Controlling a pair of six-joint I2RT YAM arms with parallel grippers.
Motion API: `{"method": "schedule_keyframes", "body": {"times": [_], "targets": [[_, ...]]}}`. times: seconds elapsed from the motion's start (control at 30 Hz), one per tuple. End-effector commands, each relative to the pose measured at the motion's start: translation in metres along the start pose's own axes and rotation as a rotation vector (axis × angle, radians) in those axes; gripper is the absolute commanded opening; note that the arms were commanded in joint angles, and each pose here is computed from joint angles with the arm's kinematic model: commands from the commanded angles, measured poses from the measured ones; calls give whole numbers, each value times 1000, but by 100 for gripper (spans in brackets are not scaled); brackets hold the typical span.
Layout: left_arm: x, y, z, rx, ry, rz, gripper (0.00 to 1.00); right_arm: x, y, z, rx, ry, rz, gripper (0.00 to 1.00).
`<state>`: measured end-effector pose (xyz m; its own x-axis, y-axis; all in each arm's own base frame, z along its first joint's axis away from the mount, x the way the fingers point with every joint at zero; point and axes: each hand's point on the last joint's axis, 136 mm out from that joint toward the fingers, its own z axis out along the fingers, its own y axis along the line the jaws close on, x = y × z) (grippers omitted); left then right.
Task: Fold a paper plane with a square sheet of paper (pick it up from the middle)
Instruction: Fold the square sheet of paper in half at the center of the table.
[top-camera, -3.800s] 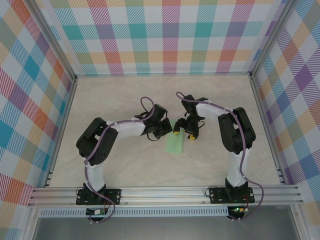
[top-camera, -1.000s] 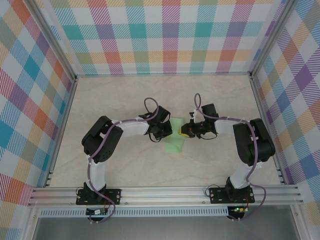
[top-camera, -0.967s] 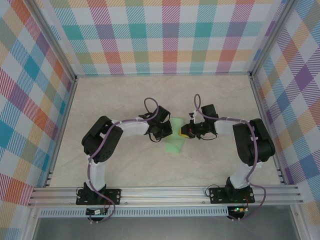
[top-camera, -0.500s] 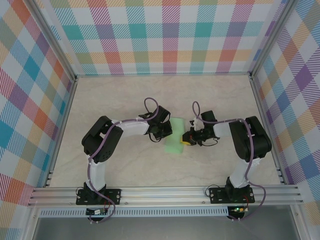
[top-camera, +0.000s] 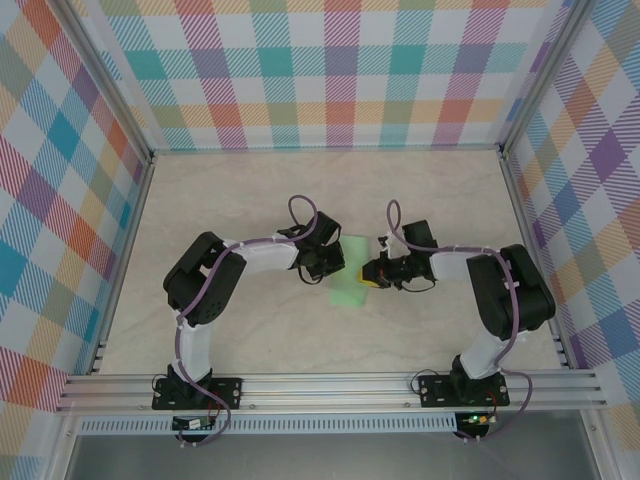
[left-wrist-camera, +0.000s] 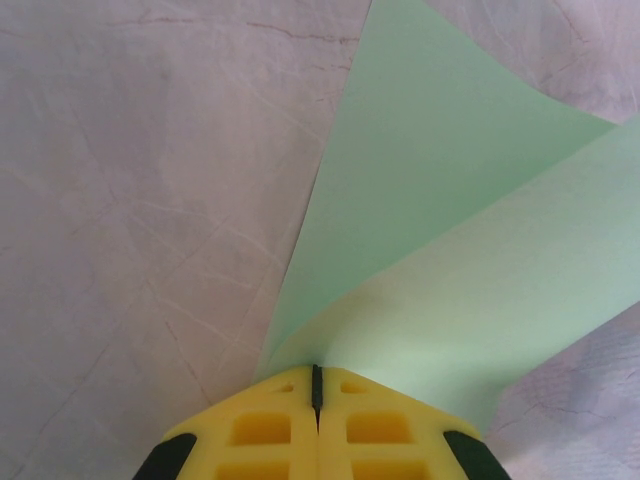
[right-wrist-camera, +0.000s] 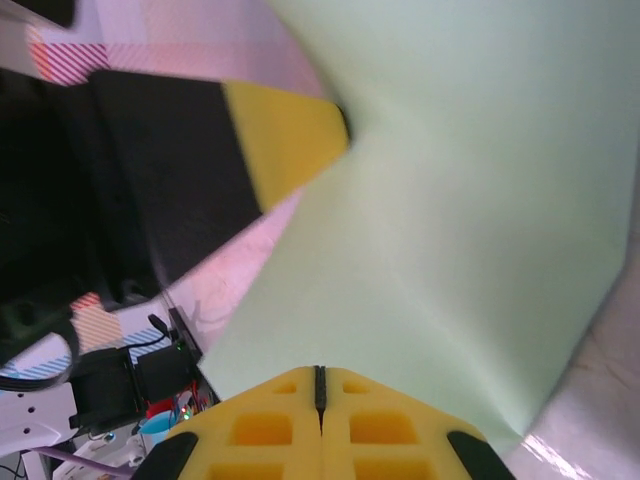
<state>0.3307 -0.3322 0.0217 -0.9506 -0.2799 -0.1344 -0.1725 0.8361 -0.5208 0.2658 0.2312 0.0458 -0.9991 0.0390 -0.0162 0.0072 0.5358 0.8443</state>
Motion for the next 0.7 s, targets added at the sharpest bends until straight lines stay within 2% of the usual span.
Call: {"method": "schedule_keyframes", "body": {"times": [0.0, 0.2, 0.5, 0.67], "targets": [[21, 37, 6, -148, 61, 3, 0, 11, -11, 8, -14, 32, 27, 5], [21, 37, 6, -150, 62, 5, 0, 21, -37, 15, 48, 56, 54, 5], [22, 37, 5, -151, 63, 5, 0, 16, 9, -1, -32, 33, -28, 6], [22, 37, 6, -151, 66, 5, 0, 25, 6, 5, -25, 55, -23, 6]]}}
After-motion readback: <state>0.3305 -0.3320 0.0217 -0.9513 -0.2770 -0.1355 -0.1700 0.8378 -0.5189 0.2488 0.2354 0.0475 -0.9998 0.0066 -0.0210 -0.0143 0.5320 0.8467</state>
